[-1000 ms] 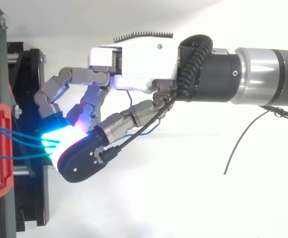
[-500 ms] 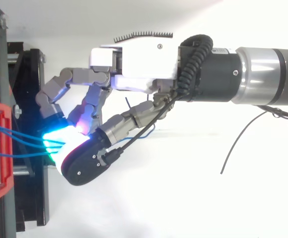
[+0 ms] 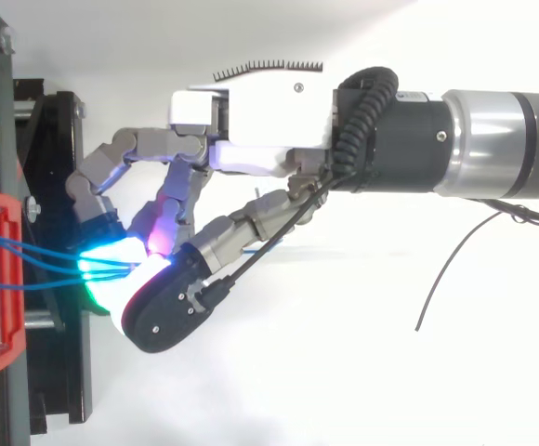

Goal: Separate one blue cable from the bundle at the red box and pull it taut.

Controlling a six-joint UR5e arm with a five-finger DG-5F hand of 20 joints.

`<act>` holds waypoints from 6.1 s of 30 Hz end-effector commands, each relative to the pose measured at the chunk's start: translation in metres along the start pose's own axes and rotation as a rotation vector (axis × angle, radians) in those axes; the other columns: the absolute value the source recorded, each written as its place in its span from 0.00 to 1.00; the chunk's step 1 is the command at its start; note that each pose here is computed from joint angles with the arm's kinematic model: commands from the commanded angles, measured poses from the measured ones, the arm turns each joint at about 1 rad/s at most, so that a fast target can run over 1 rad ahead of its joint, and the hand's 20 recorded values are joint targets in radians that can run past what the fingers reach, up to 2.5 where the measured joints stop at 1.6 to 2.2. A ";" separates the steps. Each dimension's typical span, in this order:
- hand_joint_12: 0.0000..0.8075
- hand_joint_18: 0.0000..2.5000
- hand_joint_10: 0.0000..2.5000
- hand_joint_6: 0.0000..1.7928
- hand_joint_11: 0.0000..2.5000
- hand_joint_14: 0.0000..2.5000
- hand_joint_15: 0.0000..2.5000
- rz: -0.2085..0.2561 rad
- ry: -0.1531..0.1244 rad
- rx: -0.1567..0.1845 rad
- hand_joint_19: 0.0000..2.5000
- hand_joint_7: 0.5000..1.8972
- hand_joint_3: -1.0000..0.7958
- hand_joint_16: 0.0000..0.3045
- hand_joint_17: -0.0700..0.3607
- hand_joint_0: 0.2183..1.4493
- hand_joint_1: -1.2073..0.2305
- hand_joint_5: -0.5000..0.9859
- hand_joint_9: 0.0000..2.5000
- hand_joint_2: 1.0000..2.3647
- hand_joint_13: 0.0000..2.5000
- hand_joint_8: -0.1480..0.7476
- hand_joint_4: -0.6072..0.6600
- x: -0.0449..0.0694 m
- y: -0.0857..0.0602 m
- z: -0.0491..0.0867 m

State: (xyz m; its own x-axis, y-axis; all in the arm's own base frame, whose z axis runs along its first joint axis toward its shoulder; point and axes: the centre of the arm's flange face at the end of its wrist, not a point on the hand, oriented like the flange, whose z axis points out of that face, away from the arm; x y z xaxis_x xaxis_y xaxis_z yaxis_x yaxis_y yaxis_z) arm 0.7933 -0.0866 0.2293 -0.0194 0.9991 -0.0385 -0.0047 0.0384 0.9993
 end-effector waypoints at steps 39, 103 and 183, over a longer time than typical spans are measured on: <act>0.45 0.37 0.01 0.48 0.51 0.01 0.23 0.012 -0.004 0.003 0.33 0.49 0.33 0.15 0.40 0.42 0.22 0.21 0.50 0.01 0.36 0.51 0.43 -0.004 0.006 0.001; 0.47 0.39 0.01 0.50 0.46 0.01 0.26 0.012 -0.002 0.009 0.32 0.32 0.28 0.16 0.42 0.25 0.38 0.18 0.41 0.00 0.38 0.55 0.63 -0.010 0.007 0.000; 0.45 0.44 0.01 0.49 0.58 0.01 0.32 0.020 -0.004 0.015 0.35 0.50 0.28 0.15 0.40 0.34 0.28 0.25 0.61 0.00 0.48 0.51 0.51 -0.011 0.011 0.001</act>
State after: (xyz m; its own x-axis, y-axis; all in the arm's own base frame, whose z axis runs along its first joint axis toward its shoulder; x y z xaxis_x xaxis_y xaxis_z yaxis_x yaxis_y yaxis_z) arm 0.7944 -0.0972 0.2408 -0.0162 0.9997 -0.0185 0.0101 0.0187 0.9998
